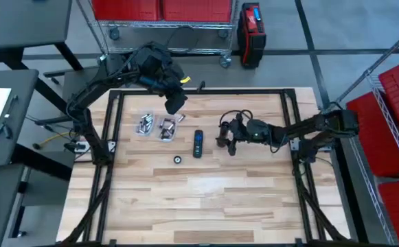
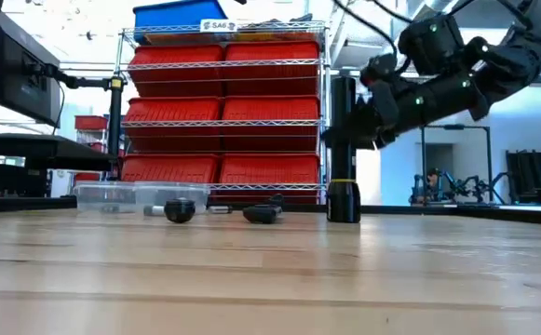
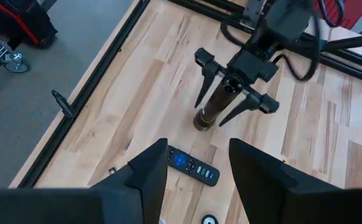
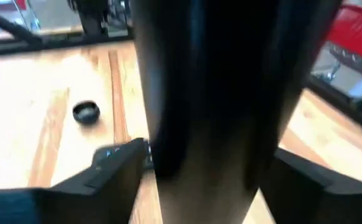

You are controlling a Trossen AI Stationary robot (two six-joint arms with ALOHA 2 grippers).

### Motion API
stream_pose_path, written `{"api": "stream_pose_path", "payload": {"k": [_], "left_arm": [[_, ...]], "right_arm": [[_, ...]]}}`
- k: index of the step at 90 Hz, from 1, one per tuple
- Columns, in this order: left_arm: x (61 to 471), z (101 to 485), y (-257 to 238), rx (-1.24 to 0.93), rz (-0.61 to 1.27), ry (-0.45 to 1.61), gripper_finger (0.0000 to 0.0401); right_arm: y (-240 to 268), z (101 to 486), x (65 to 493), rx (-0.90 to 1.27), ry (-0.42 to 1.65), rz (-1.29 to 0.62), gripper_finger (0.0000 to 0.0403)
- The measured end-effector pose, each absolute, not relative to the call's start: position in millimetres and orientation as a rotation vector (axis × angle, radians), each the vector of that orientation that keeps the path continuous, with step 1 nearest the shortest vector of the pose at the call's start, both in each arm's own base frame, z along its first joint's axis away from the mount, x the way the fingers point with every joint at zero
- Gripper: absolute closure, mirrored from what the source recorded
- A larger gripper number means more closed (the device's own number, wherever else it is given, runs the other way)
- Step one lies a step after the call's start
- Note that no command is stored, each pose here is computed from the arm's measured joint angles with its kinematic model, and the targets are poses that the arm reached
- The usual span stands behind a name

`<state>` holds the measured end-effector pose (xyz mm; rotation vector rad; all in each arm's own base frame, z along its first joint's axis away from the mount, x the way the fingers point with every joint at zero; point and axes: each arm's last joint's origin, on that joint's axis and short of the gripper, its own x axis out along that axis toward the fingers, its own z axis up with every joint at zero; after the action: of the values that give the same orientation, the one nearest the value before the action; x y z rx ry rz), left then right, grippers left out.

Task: Insert battery
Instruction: Insert the silver battery into the flashlight battery compartment

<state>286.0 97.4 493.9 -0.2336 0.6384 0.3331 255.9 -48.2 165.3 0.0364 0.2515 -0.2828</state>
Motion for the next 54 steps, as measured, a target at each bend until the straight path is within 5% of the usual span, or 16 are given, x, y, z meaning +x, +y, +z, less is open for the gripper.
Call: {"api": "stream_pose_path", "payload": {"k": [54], "left_arm": [[287.4, 493.2, 99.7, -0.223, 0.398, 0.634, 0.0251]], "right_arm": [[-38.5, 284.8, 196.6, -0.145, -0.268, -0.321, 0.0075]]}}
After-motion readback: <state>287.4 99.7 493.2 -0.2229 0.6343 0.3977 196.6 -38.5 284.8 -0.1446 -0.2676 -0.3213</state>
